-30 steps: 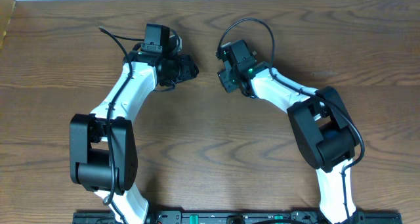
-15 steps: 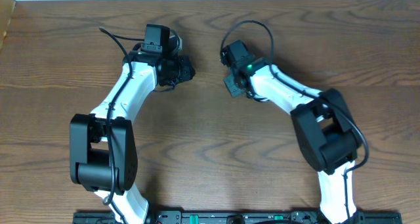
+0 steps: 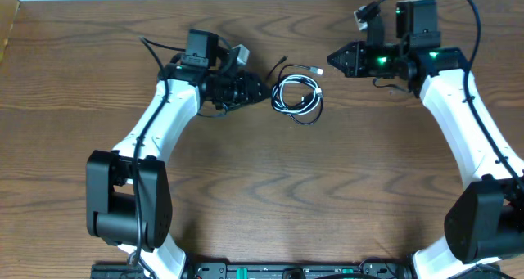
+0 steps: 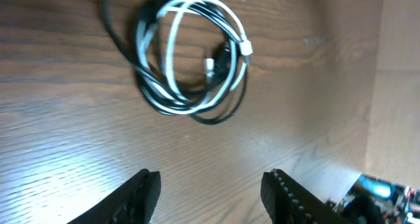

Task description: Untangle cables

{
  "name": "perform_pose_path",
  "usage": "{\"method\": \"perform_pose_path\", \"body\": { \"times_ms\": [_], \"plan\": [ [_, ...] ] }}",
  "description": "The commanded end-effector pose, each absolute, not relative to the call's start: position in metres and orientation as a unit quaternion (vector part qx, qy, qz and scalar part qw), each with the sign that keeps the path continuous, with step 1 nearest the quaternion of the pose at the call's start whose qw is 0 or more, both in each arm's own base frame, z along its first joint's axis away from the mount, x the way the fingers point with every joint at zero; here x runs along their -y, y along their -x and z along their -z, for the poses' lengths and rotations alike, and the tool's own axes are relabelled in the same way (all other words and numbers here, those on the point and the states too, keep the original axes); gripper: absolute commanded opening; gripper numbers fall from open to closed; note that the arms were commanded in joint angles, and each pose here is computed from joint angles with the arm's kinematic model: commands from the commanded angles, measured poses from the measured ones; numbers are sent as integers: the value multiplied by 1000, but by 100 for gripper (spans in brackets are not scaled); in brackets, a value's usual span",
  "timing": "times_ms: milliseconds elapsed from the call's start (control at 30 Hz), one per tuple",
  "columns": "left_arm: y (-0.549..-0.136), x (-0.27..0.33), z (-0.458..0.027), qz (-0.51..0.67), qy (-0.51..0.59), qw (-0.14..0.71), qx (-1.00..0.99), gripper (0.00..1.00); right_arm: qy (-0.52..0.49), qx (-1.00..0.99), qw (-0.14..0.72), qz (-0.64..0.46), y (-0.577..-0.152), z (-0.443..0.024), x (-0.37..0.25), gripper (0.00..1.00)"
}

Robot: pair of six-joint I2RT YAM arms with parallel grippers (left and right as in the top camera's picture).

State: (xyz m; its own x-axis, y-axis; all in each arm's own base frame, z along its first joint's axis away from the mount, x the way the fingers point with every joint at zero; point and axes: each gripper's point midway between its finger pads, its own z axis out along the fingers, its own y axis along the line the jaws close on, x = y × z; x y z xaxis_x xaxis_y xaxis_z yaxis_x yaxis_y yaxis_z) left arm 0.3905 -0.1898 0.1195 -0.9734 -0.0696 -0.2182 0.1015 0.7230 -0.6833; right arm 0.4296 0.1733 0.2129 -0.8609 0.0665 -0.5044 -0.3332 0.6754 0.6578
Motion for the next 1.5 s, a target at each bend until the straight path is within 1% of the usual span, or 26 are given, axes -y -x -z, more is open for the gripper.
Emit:
{"method": "perform_pose_path", "body": {
  "times_ms": [0, 100, 200, 267, 300, 367, 433, 567, 700, 833, 1000, 1067, 1100, 1167, 1233, 1267, 1300, 1333, 1400, 1467],
  "plan": [
    [-385, 200, -123, 369, -29, 119, -921, 58, 70, -861, 234, -446, -424, -223, -173, 1],
    [-386, 198, -110, 330, -18, 121, -936, 59, 59, -872, 238, -424, -428, -217, -167, 1],
    [-394, 198, -86, 290, 52, 108, -949, 60, 31, -894, 237, -379, -432, -203, -154, 1],
    [-400, 206, -75, 293, 83, 103, -947, 60, 16, -905, 238, -353, -435, -195, -146, 1],
    [-402, 209, -69, 293, 106, 97, -945, 60, 9, -909, 237, -344, -435, -193, -143, 1],
    [-403, 221, -52, 300, 204, 57, -930, 60, -6, -918, 233, -321, -435, -186, -135, 1],
    [-402, 239, -34, 304, 251, 33, -918, 59, -13, -923, 231, -306, -435, -182, -131, 1],
    [-403, 241, -10, 267, 278, 41, -922, 58, -16, -927, 230, -297, -435, -180, -128, 1],
    [-406, 232, 5, 227, 304, 62, -923, 50, -16, -927, 232, -293, -435, -179, -126, 1],
    [-409, 226, 9, 194, 310, 93, -926, 48, -16, -931, 231, -283, -435, -177, -124, 1],
    [-417, 210, 10, 121, 298, 166, -932, 47, -10, -933, 226, -280, -432, -175, -123, 2],
    [-414, 216, 10, 118, 287, 170, -935, 47, -6, -934, 223, -278, -430, -173, -123, 2],
    [-413, 218, 10, 118, 285, 170, -936, 45, -7, -935, 222, -276, -429, -173, -122, 2],
    [-412, 220, 9, 110, 281, 179, -937, 35, -9, -937, 220, -271, -429, -171, -121, 2],
    [-413, 219, 9, 104, 279, 186, -936, 31, -8, -938, 218, -268, -428, -170, -120, 3],
    [-413, 219, 9, 104, 280, 187, -936, 26, -8, -939, 217, -268, -427, -170, -120, 3],
    [-413, 219, 9, 104, 280, 187, -936, 19, -8, -939, 216, -268, -427, -170, -120, 3],
    [-413, 220, 9, 105, 280, 187, -936, 8, -8, -939, 216, -268, -427, -170, -120, 4],
    [-412, 225, 8, 116, 263, 179, -941, 7, -8, -939, 217, -268, -427, -170, -120, 4],
    [-416, 241, -2, 162, 185, 170, -954, 8, 3, -938, 221, -266, -427, -170, -120, 6]
  ]
}}
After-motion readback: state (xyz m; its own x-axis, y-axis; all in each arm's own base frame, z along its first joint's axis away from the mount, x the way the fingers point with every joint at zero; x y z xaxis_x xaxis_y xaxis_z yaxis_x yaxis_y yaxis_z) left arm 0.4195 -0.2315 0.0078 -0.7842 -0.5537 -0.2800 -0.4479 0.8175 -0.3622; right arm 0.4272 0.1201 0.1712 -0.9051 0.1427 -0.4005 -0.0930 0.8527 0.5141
